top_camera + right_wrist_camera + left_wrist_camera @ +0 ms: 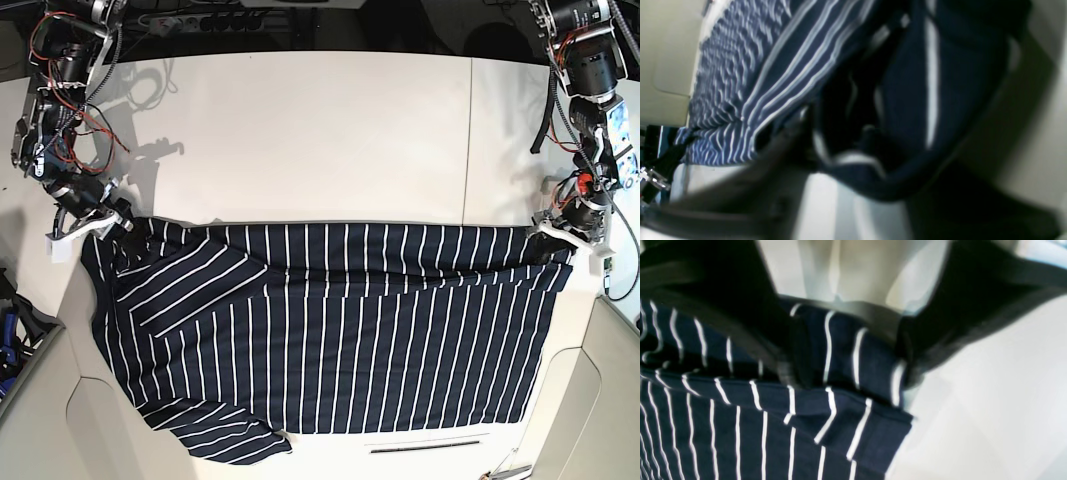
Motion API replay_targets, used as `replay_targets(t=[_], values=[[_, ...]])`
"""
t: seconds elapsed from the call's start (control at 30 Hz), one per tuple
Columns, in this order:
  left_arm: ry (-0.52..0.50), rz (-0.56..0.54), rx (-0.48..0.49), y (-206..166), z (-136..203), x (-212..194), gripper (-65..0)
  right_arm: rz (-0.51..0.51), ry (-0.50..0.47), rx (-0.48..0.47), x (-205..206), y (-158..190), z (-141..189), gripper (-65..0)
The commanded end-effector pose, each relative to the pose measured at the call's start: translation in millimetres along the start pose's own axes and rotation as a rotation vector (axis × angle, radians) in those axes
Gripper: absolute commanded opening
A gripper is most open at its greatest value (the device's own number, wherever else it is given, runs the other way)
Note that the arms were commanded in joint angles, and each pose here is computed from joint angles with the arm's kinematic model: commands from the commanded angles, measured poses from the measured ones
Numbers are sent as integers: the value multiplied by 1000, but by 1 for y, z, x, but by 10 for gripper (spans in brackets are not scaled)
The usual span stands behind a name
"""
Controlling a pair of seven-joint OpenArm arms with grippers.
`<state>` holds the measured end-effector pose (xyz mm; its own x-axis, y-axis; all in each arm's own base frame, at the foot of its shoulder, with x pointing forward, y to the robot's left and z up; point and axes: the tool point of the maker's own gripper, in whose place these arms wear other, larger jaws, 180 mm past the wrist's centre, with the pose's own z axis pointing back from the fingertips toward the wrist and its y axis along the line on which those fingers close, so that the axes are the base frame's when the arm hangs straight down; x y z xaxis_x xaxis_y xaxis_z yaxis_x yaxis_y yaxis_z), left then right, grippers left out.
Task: Fold the T-shirt properly
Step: 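Lower the held shoulders with both grippers, dragging the shirt along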
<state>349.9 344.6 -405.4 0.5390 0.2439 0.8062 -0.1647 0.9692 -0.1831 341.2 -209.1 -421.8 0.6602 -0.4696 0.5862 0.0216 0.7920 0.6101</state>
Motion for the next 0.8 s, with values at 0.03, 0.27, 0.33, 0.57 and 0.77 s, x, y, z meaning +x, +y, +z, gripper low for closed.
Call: replay_targets(t=[0.03, 0.27, 0.33, 0.57, 0.77], values=[[-23, -21, -12, 0, 1, 15, -501, 22, -32, 8, 15, 3, 2, -650], [-3, -87, -173, -31, 4, 17, -650, 45, -39, 13, 21, 5, 6, -650], [8, -95, -184, -35, 6, 19, -650, 54, -22, 8, 22, 5, 10, -650], [-4, -194, -206, -51, 26, 31, -650, 110, -24, 6, 45, 11, 33, -650], [21, -207, -175, -47, 37, 20, -650, 161, 24, 4, 53, 12, 48, -650]])
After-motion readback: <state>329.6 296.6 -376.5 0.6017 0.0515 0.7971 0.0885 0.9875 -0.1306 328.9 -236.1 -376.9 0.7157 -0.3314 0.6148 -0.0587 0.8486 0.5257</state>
